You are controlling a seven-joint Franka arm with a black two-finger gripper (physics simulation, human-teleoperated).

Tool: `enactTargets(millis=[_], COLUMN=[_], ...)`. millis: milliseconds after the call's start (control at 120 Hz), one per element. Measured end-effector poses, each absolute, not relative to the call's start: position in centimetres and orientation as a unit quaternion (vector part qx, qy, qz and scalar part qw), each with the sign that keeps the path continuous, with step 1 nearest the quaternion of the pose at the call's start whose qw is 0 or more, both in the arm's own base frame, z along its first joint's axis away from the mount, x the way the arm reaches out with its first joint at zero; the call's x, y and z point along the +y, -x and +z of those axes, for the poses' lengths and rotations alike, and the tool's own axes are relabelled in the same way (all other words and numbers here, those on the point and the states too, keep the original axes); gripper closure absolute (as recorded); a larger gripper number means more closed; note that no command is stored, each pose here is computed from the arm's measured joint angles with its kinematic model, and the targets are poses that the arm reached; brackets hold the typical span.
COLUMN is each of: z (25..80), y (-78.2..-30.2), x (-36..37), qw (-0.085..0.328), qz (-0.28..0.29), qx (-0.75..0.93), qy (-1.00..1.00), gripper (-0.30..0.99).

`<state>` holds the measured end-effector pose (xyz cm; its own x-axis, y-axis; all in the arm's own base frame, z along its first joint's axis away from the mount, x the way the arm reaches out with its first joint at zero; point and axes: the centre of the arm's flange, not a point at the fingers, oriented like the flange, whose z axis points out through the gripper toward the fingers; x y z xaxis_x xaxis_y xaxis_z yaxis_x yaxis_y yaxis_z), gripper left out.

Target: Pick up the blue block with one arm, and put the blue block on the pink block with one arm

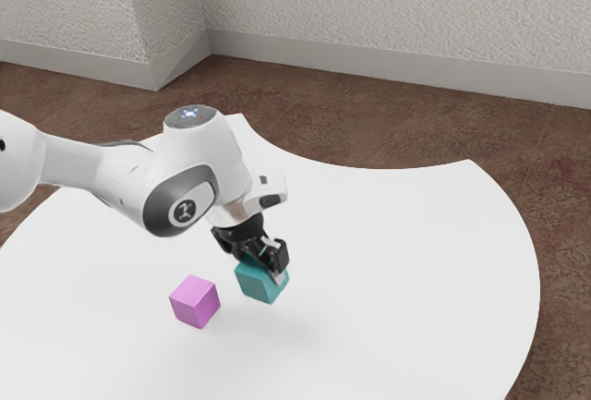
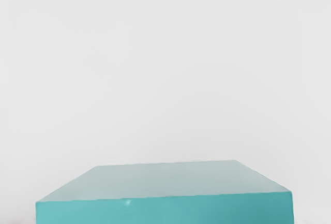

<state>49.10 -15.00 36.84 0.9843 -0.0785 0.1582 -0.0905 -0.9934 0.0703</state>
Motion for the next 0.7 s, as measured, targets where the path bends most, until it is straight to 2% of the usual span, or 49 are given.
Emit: enactTargets(millis=[267, 700], z=[39.3, 37.2], y=[-46.9, -46.0], x=[-9.3, -3.9], qw=[0.029, 0.005], qz=[0.064, 0.033], qx=[-0.014, -0.012], qy=[-0.997, -0.999], gripper=[0.32, 0.33])
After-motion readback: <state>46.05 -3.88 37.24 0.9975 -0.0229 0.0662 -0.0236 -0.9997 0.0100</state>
